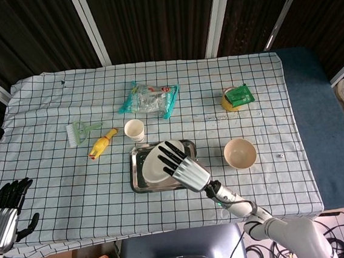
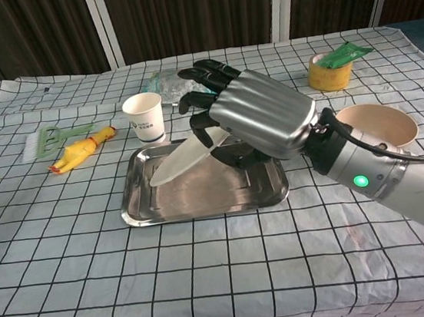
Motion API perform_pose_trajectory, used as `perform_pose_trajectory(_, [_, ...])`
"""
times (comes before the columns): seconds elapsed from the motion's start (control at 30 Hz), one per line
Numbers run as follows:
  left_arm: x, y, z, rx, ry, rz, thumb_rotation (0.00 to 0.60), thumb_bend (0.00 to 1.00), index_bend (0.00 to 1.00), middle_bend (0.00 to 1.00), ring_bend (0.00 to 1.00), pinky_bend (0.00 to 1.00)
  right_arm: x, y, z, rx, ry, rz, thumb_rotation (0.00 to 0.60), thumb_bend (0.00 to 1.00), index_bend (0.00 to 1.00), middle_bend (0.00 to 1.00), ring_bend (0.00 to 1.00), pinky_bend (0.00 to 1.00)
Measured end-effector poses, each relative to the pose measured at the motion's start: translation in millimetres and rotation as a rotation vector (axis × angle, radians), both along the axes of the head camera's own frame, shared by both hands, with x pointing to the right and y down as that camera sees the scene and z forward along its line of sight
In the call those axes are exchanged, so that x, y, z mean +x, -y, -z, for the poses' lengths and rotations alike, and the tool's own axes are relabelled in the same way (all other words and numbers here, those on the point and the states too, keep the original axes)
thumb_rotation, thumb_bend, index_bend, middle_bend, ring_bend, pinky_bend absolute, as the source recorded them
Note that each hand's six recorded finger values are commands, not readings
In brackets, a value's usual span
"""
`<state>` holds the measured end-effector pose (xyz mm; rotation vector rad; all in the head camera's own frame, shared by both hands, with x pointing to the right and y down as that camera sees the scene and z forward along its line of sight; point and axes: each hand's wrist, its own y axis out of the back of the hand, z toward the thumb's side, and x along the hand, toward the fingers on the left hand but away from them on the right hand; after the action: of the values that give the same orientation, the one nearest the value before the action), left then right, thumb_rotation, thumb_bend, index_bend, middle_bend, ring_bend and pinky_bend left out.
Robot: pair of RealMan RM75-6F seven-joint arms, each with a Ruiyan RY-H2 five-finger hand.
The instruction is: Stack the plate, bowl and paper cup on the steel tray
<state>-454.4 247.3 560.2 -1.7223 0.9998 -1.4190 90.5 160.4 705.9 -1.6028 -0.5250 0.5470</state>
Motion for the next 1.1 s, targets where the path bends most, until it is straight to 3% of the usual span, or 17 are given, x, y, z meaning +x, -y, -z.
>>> perform_pose_trajectory(0.4, [1.7,-0.9,0.0,0.0,0.0,-0.005,0.6,0.4,0.0,0.06,0.03,0.05,9.9,-13.3,-16.5,-0.054,-0.052,0.016,0.6,0.38,0.77,0.24,0.01,0.05])
perform_pose_trajectory(0.7, [1.1,-1.0,0.8,0.002,-0.002,-0.002,0.6,0.4,0.0,0.06,0.03,0.05,9.5,-17.2,-26.7,-0.112,-0.084,0.001,0.6,0.33,0.55,0.24,0.01,0.05])
perform_pose_trajectory(1.1, [0.5,-0.6,2.2,0.01,-0.007,-0.002,0.6,0.4,0.0,0.06,0.04,0.05,8.8,-20.2,-31.9,-0.214,-0.113,-0.035,0.6,0.25,0.34,0.14,0.0,0.05])
